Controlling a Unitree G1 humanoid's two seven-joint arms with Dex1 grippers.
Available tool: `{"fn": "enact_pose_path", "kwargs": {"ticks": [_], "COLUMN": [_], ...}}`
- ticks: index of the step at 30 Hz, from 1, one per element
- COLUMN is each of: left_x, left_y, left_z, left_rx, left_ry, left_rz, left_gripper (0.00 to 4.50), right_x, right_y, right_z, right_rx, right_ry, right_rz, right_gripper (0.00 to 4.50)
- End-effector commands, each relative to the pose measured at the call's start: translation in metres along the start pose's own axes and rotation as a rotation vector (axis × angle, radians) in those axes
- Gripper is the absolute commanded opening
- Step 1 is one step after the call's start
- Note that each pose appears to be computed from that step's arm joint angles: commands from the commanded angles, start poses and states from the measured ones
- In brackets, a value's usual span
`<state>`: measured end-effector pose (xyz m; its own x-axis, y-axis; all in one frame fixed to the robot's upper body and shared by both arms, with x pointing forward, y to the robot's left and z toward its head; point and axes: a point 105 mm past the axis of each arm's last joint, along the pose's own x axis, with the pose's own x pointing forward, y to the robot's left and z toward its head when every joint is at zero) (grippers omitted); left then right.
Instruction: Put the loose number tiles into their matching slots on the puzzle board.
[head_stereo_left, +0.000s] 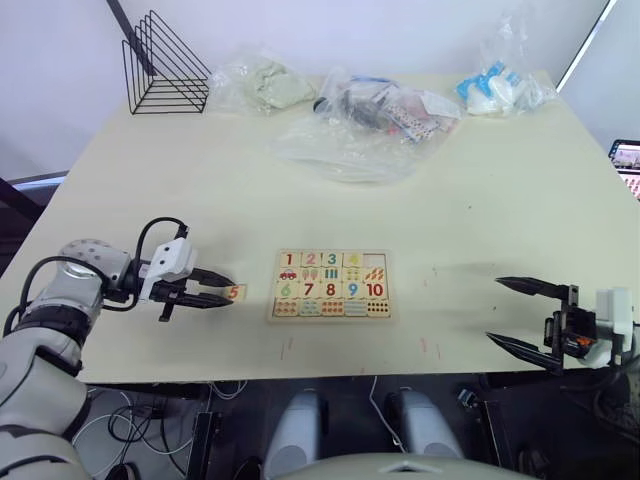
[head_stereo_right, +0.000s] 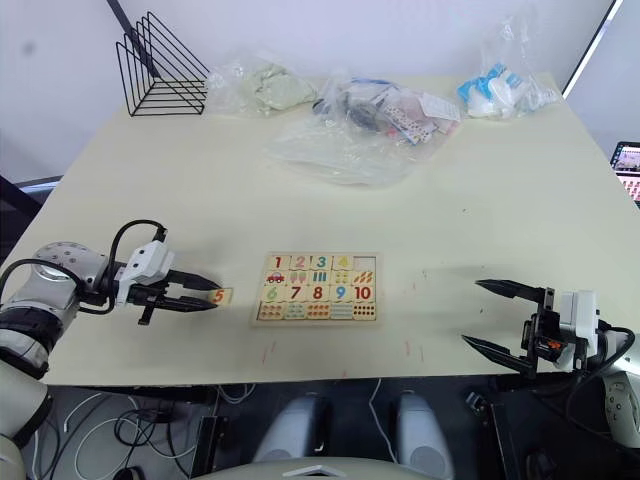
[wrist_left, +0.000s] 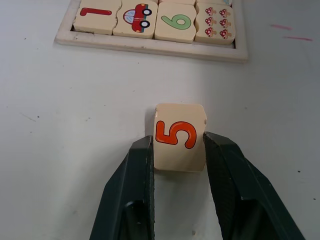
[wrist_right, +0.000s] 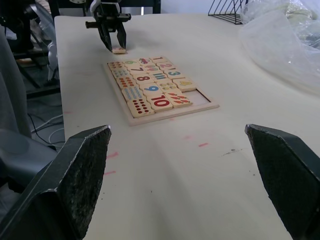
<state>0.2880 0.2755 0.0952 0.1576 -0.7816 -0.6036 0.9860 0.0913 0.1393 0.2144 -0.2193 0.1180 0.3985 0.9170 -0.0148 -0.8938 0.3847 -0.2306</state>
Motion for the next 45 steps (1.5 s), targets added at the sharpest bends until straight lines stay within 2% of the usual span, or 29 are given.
{"fn": "enact_pose_path", "kwargs": {"ticks": [1, 7, 13, 17, 20, 22, 28, 33, 37, 39, 45], "left_x": [-0.010, -0.014, -0.011, -0.002, 0.014, 0.019, 0.048, 0.072, 0.092, 0.103, 0.125], "left_y": [0.002, 0.009, 0.012, 0.019, 0.028, 0.031, 0.041, 0.040, 0.034, 0.035, 0.036], "left_z": [0.013, 0.054, 0.085, 0.103, 0.127, 0.135, 0.162, 0.180, 0.192, 0.193, 0.199], "left_rx": [0.032, 0.070, 0.074, 0.085, 0.113, 0.124, 0.163, 0.201, 0.210, 0.267, 0.269], "left_ry": [-0.011, -0.137, -0.189, -0.174, -0.178, -0.171, -0.099, -0.069, -0.047, -0.010, 0.040], "left_rz": [-0.012, -0.016, -0.059, -0.078, -0.051, -0.035, 0.002, -0.005, -0.065, -0.060, -0.053], "left_gripper": [0.94, 0.94, 0.94, 0.94, 0.94, 0.94, 0.94, 0.94, 0.94, 0.94, 0.94], "right_x": [-0.003, -0.001, 0.003, 0.005, 0.005, 0.006, 0.008, 0.008, 0.009, 0.009, 0.007], "right_y": [-0.002, -0.001, -0.004, -0.004, -0.002, 0.000, 0.001, 0.002, 0.003, 0.003, 0.004], "right_z": [0.009, 0.008, 0.011, 0.012, 0.011, 0.011, 0.011, 0.011, 0.013, 0.014, 0.014], "right_rx": [-0.044, -0.040, -0.047, -0.051, -0.046, -0.045, -0.049, -0.056, -0.062, -0.061, -0.060], "right_ry": [-0.016, -0.024, -0.038, -0.046, -0.053, -0.056, -0.071, -0.078, -0.084, -0.087, -0.084], "right_rz": [-0.007, -0.013, -0.020, -0.023, -0.034, -0.038, -0.067, -0.089, -0.102, -0.109, -0.128], "right_gripper": [4.50, 4.50, 4.50, 4.50, 4.50, 4.50, 4.50, 4.50, 4.50, 4.50, 4.50]}}
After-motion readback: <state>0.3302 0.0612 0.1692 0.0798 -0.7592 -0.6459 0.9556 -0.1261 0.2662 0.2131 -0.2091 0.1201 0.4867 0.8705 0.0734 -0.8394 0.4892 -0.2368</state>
